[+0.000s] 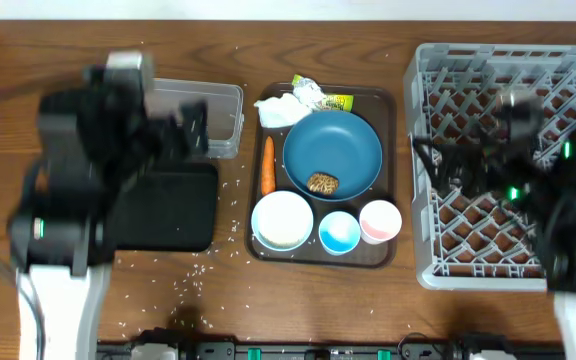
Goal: Sort waste into correct bins and load items into the dishwasher rack
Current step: 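Move the left gripper over the tray and grasp the light-blue cup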
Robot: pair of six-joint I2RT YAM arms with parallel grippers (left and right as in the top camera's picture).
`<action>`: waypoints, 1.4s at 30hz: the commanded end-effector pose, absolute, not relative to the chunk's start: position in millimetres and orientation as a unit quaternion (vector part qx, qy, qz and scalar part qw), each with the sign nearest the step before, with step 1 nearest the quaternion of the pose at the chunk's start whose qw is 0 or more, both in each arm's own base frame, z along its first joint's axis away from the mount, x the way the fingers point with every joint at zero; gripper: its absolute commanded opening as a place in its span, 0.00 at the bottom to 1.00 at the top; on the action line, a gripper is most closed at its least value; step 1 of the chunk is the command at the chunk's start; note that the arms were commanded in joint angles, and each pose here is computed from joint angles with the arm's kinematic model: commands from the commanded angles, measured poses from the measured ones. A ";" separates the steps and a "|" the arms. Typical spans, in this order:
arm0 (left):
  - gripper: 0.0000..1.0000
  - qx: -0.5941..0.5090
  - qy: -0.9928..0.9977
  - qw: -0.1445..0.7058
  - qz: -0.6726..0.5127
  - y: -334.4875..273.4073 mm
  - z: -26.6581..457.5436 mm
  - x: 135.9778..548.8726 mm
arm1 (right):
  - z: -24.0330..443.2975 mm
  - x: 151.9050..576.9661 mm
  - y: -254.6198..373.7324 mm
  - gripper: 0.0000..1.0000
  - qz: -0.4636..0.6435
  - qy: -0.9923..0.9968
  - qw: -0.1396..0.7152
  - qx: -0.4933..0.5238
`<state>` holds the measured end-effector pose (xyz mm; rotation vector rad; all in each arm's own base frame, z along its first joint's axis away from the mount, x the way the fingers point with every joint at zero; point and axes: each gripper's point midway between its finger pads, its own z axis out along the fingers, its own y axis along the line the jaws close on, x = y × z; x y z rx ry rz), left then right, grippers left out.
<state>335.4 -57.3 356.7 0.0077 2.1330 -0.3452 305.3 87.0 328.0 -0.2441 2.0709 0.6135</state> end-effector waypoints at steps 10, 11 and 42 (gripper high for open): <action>0.98 0.022 0.879 0.438 -0.187 -95.6 331.7 409.3 | 274.1 327.8 90.1 0.99 0.261 0.908 0.319 -0.078; 0.98 0.016 0.890 0.425 -0.163 -97.0 315.5 417.2 | 267.9 328.4 87.1 0.99 0.252 0.914 0.310 -0.072; 0.82 0.133 0.950 0.264 -0.103 -215.5 127.4 445.4 | 254.7 318.2 85.8 0.99 0.259 0.928 0.266 -0.031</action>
